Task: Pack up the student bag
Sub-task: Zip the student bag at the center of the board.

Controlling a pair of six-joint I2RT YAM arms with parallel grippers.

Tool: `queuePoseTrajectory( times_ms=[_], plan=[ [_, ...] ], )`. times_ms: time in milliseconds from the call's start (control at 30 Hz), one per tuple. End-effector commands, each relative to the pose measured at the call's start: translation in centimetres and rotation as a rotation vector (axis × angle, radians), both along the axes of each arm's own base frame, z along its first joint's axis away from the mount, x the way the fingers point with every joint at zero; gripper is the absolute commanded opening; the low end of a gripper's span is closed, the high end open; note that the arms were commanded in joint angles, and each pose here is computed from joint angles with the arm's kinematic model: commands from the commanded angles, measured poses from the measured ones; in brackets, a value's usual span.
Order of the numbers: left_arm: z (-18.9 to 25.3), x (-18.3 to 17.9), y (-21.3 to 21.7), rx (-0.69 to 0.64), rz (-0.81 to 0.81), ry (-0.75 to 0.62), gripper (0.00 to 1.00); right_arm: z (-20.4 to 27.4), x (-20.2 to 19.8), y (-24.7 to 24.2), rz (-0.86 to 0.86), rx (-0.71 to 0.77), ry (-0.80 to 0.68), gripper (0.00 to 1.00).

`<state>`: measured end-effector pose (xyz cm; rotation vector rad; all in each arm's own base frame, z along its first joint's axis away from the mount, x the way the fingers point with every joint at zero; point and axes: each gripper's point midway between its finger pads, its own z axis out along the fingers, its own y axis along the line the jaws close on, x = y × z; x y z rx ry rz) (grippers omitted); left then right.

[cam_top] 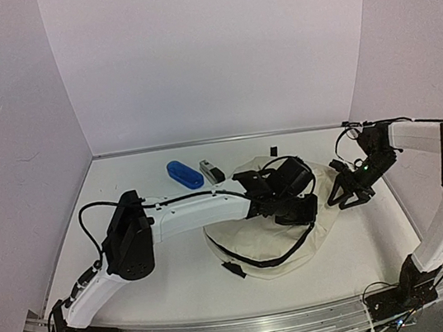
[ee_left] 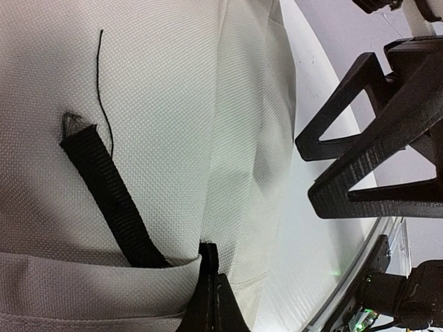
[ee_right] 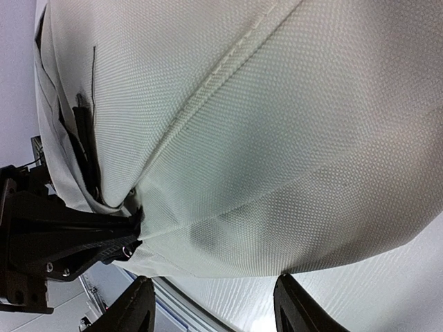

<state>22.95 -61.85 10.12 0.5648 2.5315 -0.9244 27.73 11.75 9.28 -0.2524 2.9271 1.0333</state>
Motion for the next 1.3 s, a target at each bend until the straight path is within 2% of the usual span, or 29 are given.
queuePoseTrajectory(
  times_ms=[0,200,500,633,933,1000,1033,1267],
  plan=[
    [1.3,0.8,1.7,0.02,0.029,-0.058,0.0,-0.4,-0.1,0.1,0.024,-0.005,0.011,0.61],
    [3.8,-1.2,1.3,-0.053,-0.046,-0.079,0.0,-0.9,0.8,0.2,0.025,-0.001,0.02,0.74],
    [3.2,-3.4,1.7,-0.056,-0.098,-0.06,0.0,-1.2,2.9,0.4,-0.01,0.007,0.015,0.72],
    [3.0,-4.4,2.9,-0.042,-0.1,-0.054,0.0,-1.9,3.6,0.5,-0.03,0.01,0.028,0.6],
    [1.7,-6.9,5.6,0.025,-0.116,-0.037,0.0,-1.8,4.7,-0.3,-0.052,-0.043,-0.006,0.15],
    [1.2,-7.4,6.6,0.042,-0.109,-0.024,0.0,-1.8,4.9,-0.7,-0.057,-0.063,-0.015,0.02],
    [1.1,-7.5,7.1,0.048,-0.103,-0.017,0.0,-1.8,5.1,-0.9,-0.063,-0.072,-0.018,0.0],
    [1.4,-9.0,10.0,0.063,-0.092,-0.007,0.0,-1.4,6.1,-1.9,-0.092,-0.101,-0.043,0.0]
  ],
)
